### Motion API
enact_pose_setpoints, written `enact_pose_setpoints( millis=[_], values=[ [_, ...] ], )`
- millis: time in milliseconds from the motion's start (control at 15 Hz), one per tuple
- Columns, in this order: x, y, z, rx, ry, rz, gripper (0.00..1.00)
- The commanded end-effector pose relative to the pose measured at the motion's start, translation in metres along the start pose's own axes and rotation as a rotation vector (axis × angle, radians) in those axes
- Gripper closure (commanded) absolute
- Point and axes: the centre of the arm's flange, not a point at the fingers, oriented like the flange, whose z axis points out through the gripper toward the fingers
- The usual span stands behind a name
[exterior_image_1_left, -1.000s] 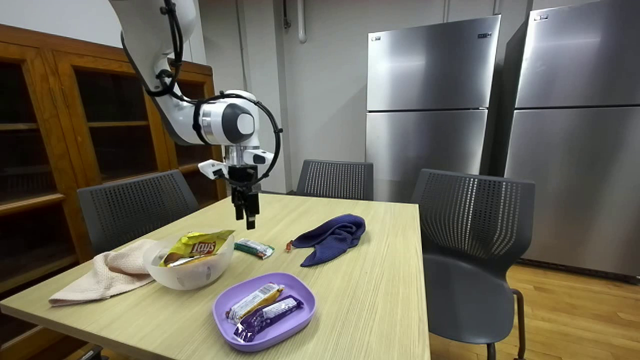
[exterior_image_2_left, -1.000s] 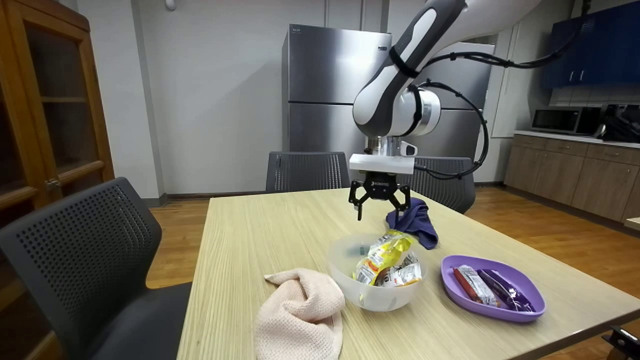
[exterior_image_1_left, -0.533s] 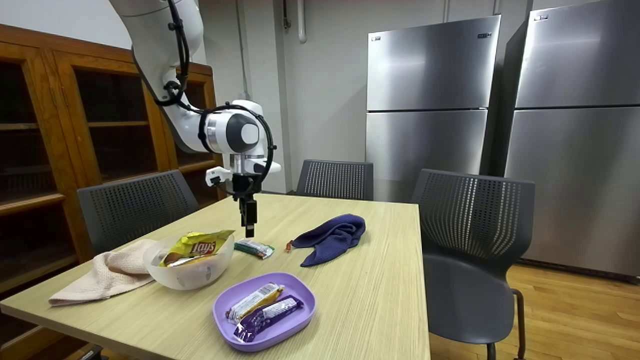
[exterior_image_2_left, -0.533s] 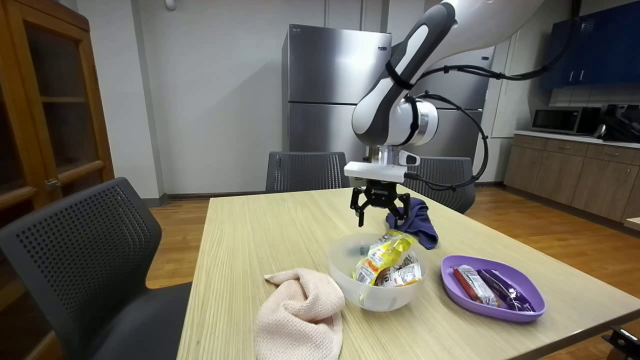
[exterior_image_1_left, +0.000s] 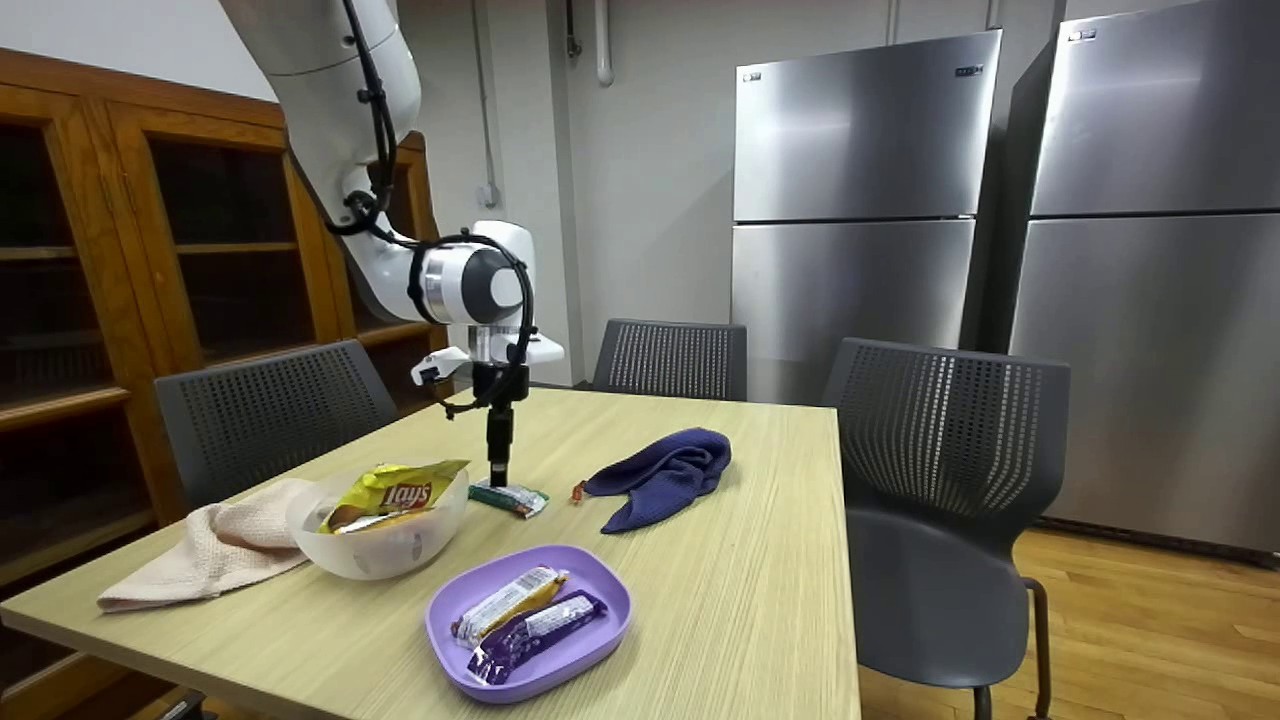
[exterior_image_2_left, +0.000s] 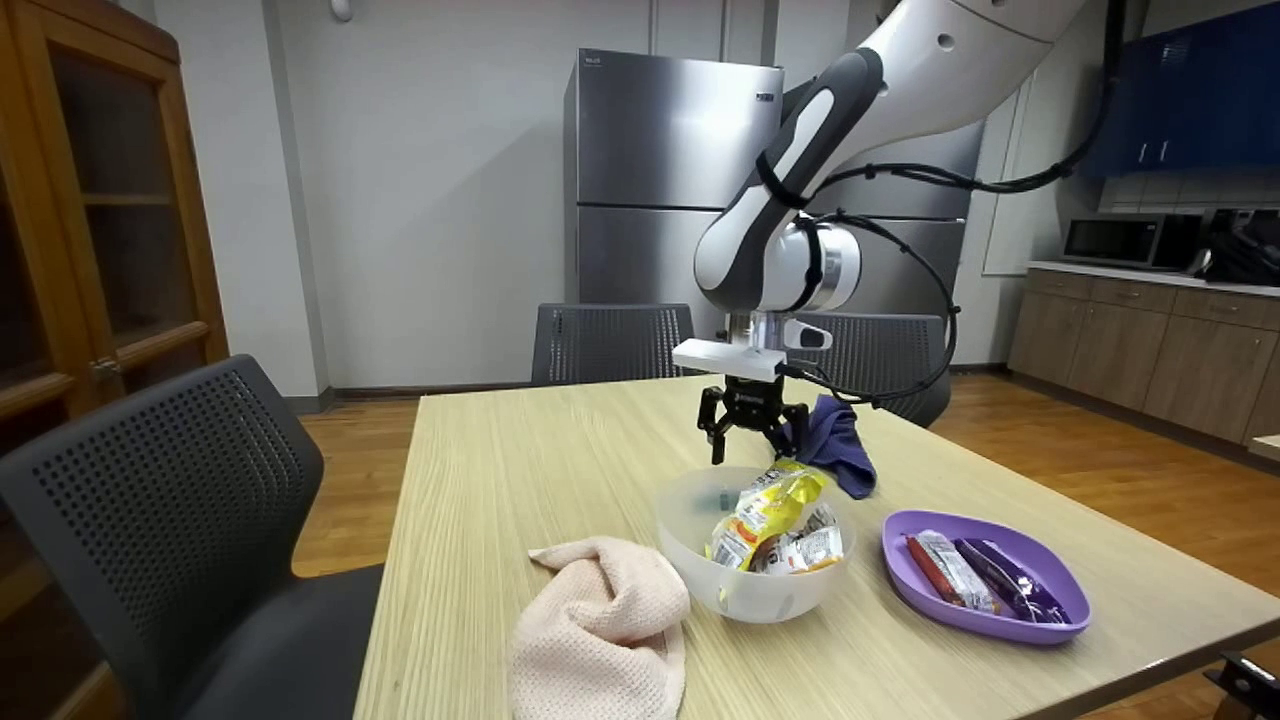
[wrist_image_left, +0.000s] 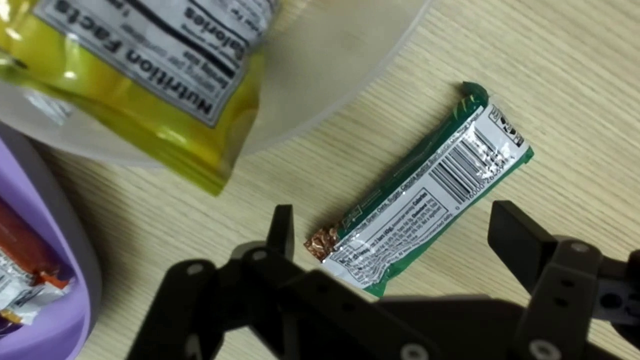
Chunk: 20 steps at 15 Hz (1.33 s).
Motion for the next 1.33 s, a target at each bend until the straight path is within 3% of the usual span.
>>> enact_pose_setpoints(
  millis=[0, 800, 867, 933, 1267],
  values=[
    [0.006, -0.021, 0.006, -0.008, -0.032, 0.085, 0.0],
    [0.011, -0.03, 0.029, -0.023, -0.047, 0.163, 0.0],
    [0.01, -0.029, 0.028, -0.021, -0.047, 0.16, 0.25],
    [0.01, -0.029, 0.028, -0.02, -0.046, 0.159, 0.27],
    [0.011, -0.025, 0.026, -0.016, -0.046, 0.162, 0.66]
  ],
)
